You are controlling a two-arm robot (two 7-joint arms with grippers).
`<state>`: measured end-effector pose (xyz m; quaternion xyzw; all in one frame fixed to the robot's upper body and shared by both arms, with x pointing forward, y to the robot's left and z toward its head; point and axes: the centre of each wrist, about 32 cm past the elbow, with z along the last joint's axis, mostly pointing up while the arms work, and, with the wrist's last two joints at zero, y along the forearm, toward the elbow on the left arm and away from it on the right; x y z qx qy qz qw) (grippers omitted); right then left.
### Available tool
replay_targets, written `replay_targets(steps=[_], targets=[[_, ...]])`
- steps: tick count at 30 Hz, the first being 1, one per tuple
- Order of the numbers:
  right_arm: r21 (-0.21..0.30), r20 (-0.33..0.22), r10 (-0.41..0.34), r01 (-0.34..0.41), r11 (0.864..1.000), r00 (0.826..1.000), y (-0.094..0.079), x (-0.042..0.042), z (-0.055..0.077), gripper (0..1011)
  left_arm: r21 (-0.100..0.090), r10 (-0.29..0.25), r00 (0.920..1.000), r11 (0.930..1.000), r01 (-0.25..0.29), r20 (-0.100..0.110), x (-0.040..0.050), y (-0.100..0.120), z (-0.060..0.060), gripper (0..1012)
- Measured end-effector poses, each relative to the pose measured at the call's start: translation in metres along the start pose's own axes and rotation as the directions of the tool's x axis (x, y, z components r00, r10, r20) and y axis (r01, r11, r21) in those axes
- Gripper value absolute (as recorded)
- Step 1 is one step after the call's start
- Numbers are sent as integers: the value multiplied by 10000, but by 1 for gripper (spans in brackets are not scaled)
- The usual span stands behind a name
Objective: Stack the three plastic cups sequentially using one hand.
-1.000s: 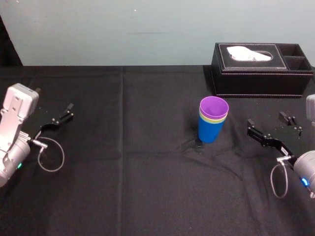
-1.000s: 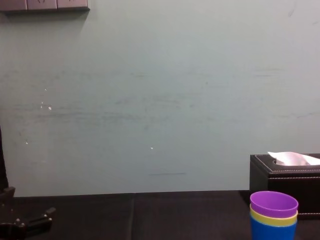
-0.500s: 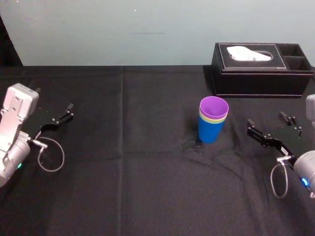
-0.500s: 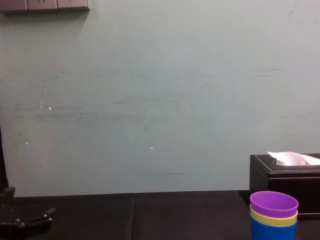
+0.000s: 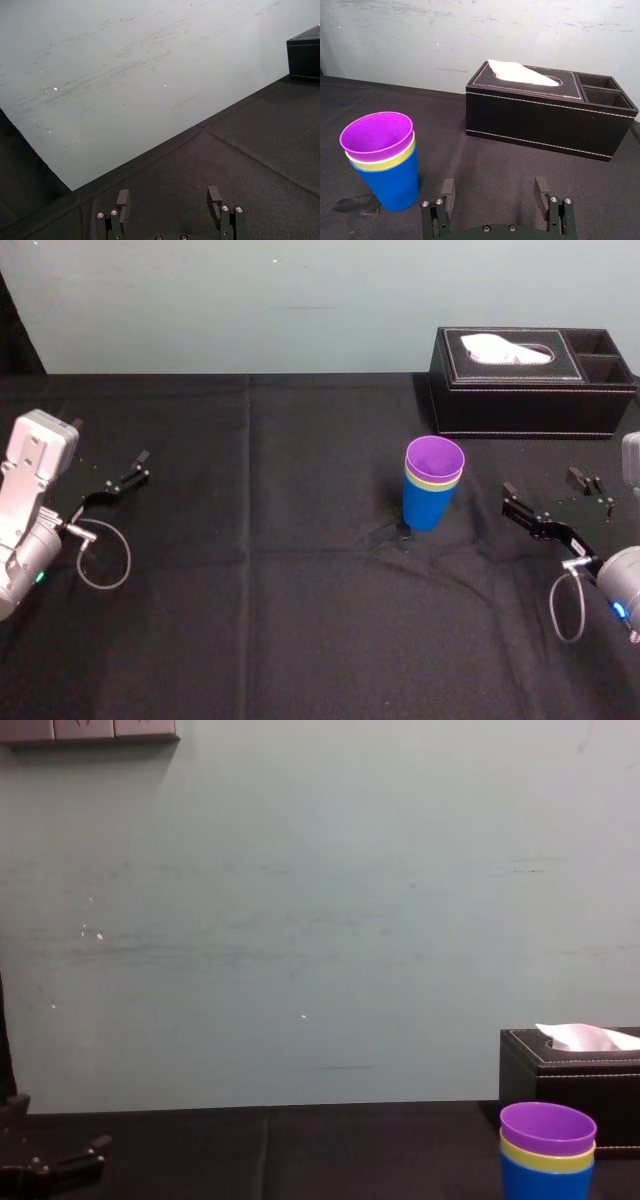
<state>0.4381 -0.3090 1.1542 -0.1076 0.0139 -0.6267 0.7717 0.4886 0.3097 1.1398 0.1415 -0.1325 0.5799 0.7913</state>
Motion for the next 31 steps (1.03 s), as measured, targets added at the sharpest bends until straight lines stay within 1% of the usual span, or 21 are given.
replay_targets(steps=[31], targets=[[0, 0, -1, 1, 10000, 10000, 0, 0, 0, 1003, -1, 1, 10000, 10000, -1, 0, 0, 0, 0, 1011]])
